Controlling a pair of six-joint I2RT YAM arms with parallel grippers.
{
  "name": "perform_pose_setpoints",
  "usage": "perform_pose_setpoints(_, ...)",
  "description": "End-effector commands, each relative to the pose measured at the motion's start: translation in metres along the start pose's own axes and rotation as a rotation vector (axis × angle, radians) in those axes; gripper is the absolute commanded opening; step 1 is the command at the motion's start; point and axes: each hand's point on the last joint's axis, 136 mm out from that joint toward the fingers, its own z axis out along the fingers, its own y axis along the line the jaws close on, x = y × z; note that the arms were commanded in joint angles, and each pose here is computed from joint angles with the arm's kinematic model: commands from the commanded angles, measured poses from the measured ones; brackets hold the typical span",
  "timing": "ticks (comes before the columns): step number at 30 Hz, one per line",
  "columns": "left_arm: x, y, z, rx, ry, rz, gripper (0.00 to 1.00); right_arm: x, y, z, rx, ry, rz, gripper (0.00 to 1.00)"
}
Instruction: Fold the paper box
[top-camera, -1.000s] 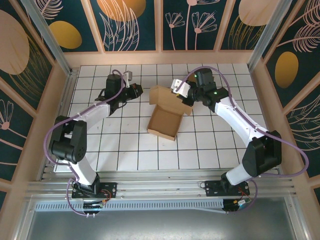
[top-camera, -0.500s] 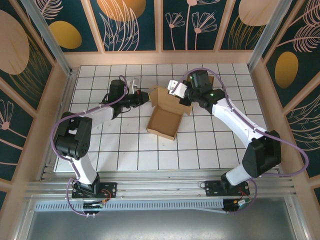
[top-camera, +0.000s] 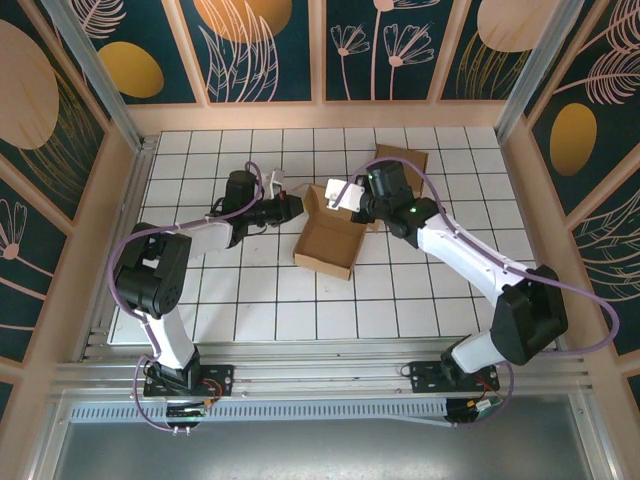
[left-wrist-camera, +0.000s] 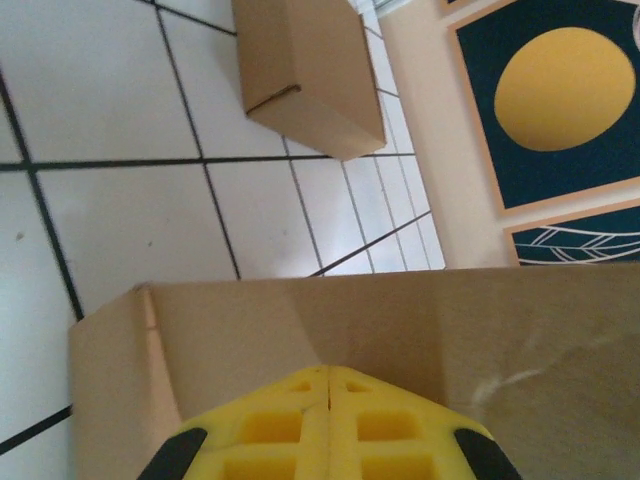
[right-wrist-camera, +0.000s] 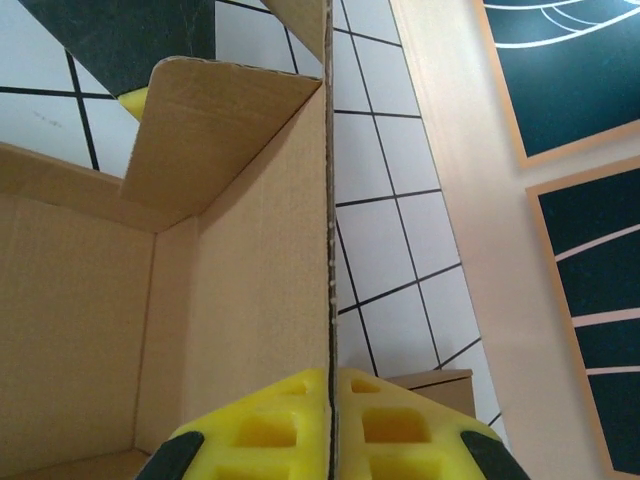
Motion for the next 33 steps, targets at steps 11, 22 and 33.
perform_pose_setpoints(11,0.017,0.015,-0.011,-0.065,-0.04,0.09,0.11,-0.003,0.021,-0.014,0.049,-0.017,-0.107,0.06)
perform_pose_setpoints(22,0.046,-0.006,-0.059,-0.092,-0.154,0.742,0.34,-0.006,0.019,-0.014,0.052,-0.029,-0.105,0.06)
perform_pose_setpoints(33,0.012,-0.039,-0.057,-0.146,-0.367,0.91,0.67,-0.006,0.024,-0.013,0.036,-0.024,-0.1,0.06)
